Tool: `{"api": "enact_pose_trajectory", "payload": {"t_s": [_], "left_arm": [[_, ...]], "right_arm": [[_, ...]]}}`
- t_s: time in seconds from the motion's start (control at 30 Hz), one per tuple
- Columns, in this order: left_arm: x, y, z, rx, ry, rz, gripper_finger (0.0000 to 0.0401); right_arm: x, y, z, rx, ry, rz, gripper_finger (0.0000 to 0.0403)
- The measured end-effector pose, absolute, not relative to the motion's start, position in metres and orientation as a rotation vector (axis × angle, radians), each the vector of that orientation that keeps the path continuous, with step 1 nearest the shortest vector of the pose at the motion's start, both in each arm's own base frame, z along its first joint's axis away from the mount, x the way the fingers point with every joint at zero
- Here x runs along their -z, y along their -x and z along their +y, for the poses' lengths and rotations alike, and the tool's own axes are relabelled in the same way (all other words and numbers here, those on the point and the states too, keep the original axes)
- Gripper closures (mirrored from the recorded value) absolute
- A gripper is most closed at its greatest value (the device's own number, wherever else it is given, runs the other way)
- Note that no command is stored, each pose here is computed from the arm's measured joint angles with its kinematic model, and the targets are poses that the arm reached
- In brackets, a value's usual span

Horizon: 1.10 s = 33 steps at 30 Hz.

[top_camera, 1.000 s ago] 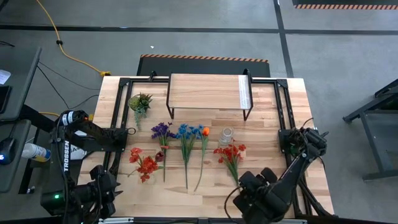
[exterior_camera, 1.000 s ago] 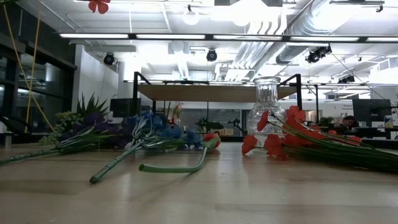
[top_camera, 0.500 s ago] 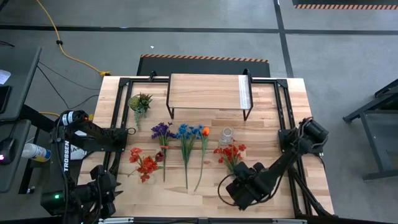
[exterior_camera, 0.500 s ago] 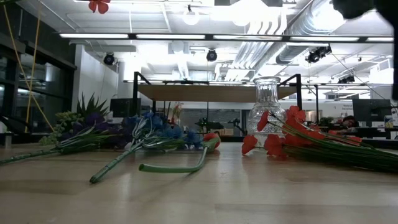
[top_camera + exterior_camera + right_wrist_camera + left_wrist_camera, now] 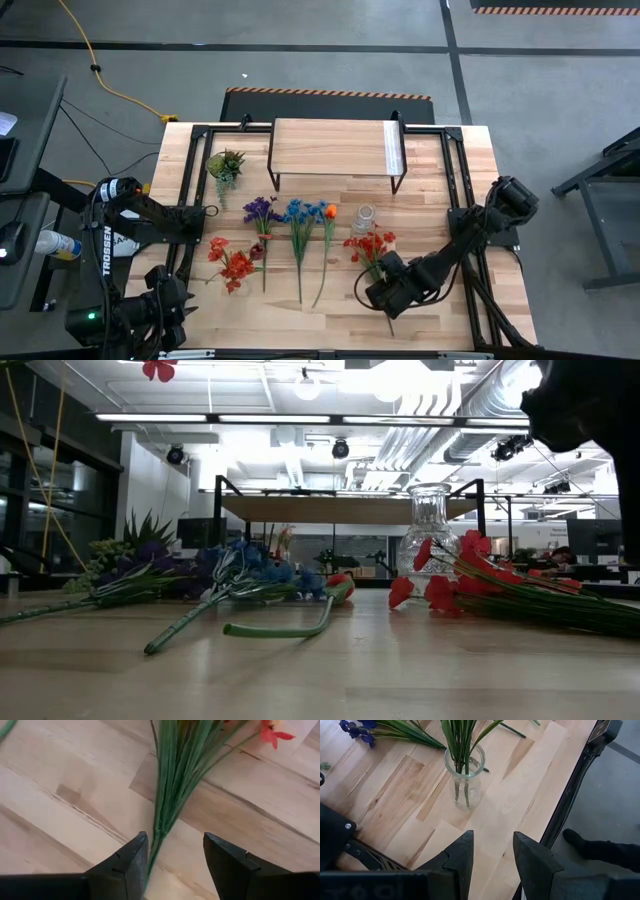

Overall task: Pick and place flowers into a vace then onto a shelf
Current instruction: Put the orange flowers into the bottom transparent vase

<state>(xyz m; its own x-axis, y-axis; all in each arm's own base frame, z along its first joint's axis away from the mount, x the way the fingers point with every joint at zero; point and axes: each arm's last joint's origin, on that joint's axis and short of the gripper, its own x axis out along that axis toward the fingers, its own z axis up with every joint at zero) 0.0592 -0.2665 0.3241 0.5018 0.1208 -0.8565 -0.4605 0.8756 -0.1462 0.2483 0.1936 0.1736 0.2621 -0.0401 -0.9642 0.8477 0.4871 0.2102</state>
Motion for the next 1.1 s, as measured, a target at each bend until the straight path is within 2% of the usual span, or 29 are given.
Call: {"api": "enact_pose_trajectory", "payload": {"t_s": [0.27,0.9,1.0,1.1], "left_arm": [[-0.324,-0.059,-0.266,-0.362,0.382,0.988,0.0229],[-0.324,-0.062,-0.266,-0.373,0.387,0.983,0.0229],[-0.324,-0.062,-0.266,-0.372,0.387,0.983,0.0229],[-0.324,-0.062,-0.266,-0.372,0.388,0.983,0.0229]], "right_arm": [[-0.172,-0.252,0.194,0.713,-0.883,1.132,0.0222],[-0.126,-0.271,0.193,0.800,-0.876,1.189,0.0223],[-0.125,-0.271,0.193,0.812,-0.886,1.187,0.0234],[-0.125,-0.270,0.193,0.816,-0.889,1.200,0.0263]]}}
